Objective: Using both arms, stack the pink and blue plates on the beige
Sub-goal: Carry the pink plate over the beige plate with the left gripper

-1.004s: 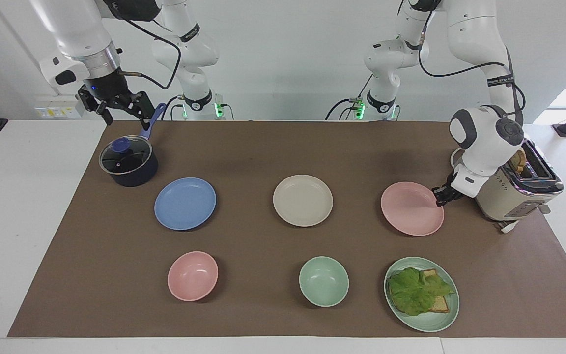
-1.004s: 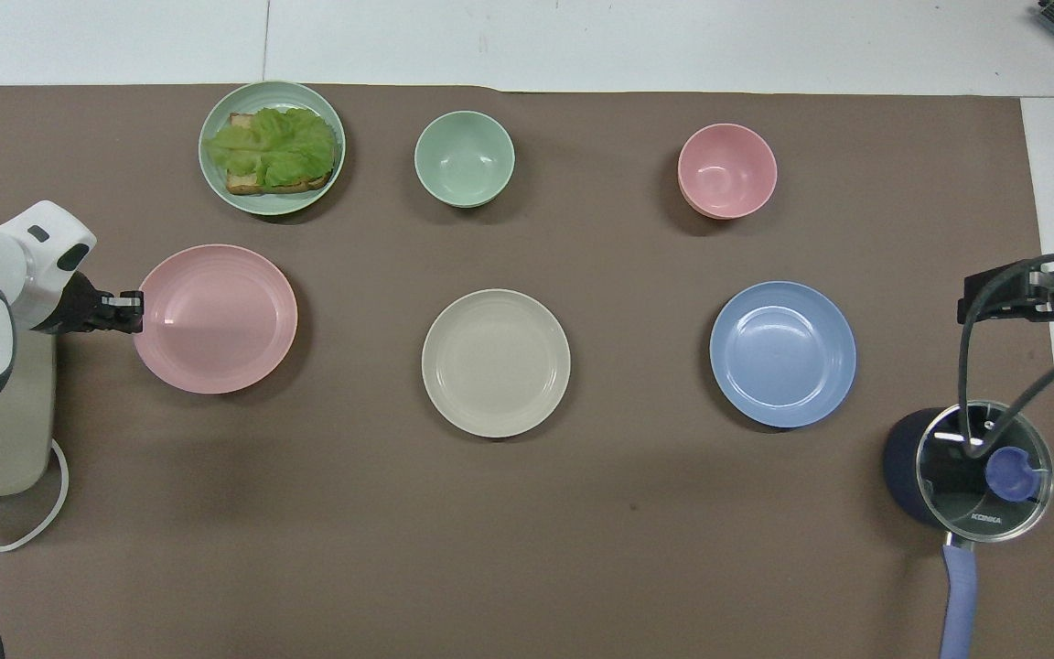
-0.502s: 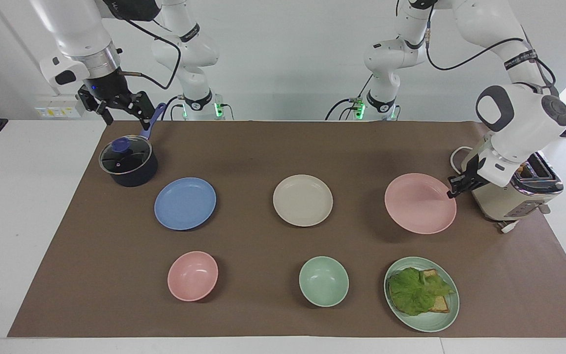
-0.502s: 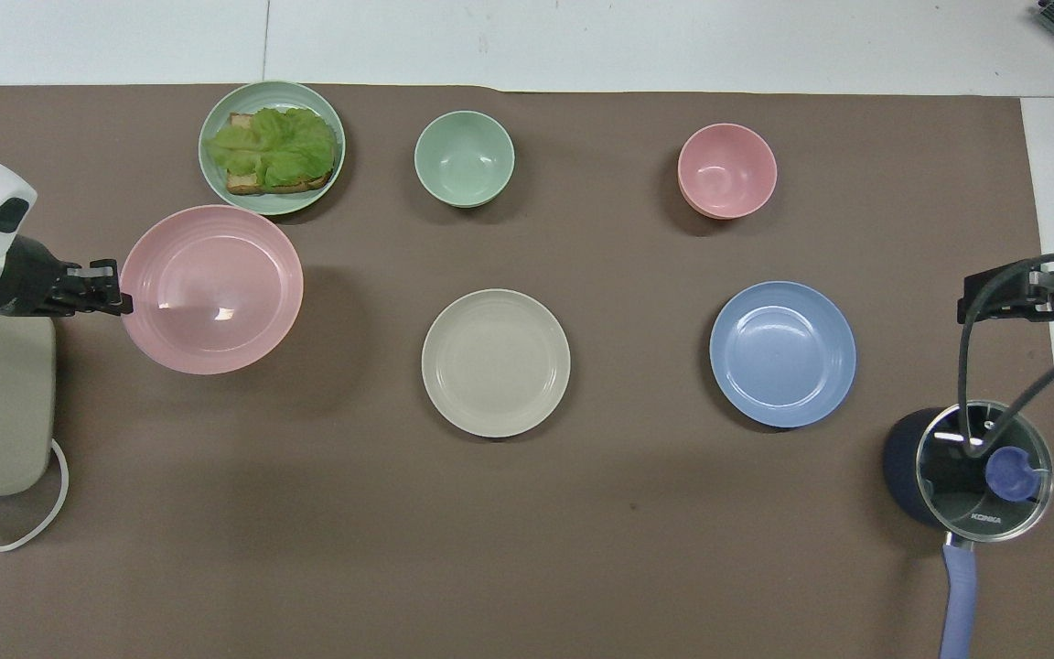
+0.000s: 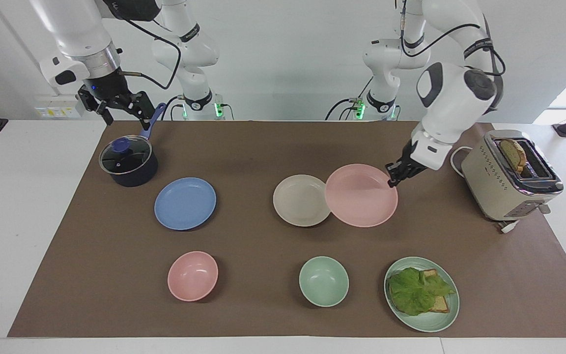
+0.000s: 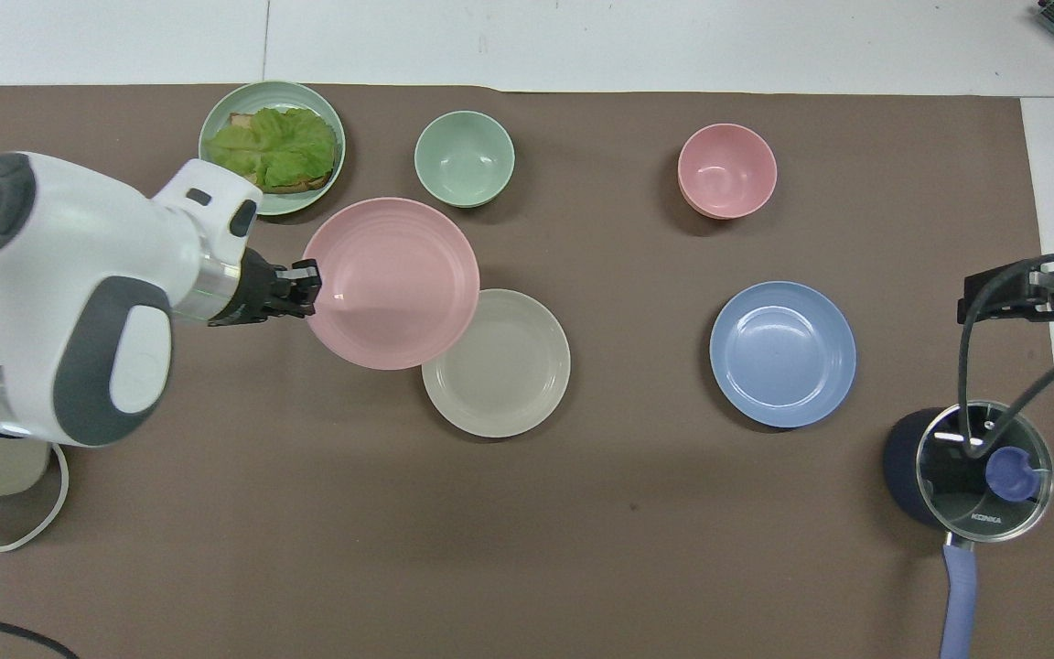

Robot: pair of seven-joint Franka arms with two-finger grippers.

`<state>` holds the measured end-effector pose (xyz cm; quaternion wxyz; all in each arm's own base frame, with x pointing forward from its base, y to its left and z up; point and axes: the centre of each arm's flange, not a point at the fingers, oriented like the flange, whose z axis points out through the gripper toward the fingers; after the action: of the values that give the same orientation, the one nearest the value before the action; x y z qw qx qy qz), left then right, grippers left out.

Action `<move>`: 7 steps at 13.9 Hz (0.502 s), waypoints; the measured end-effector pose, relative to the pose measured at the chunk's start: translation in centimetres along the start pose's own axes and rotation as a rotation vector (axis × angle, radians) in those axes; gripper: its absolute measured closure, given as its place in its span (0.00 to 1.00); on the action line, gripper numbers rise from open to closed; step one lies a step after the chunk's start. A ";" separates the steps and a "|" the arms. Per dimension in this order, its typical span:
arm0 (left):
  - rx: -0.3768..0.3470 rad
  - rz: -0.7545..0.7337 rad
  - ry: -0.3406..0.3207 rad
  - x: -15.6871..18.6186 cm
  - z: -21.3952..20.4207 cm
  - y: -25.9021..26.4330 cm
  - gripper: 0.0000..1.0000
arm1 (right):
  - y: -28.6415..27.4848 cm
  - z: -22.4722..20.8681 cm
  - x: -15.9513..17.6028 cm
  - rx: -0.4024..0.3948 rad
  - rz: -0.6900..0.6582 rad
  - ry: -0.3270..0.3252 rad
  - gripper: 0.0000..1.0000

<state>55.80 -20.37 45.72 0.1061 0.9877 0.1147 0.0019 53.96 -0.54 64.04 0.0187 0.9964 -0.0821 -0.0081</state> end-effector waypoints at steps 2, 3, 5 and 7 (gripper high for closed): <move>0.004 0.023 -0.005 -2.5 3.1 3.1 0.96 | 0.0 0.0 0.0 0.000 0.000 0.000 0.00; 0.011 0.037 -0.013 -3.6 4.5 4.0 0.96 | 0.0 0.0 0.0 0.000 0.000 0.000 0.00; 0.022 0.051 -0.026 -4.7 6.3 4.4 0.96 | 0.0 0.0 0.0 0.000 0.000 0.000 0.00; 0.033 0.062 -0.027 -5.6 7.9 4.2 0.96 | 0.0 0.0 0.0 0.000 0.000 0.000 0.00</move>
<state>51.55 -27.27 39.01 0.0913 0.9923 0.0827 -0.0102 53.96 -0.54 64.04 0.0187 0.9964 -0.0821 -0.0081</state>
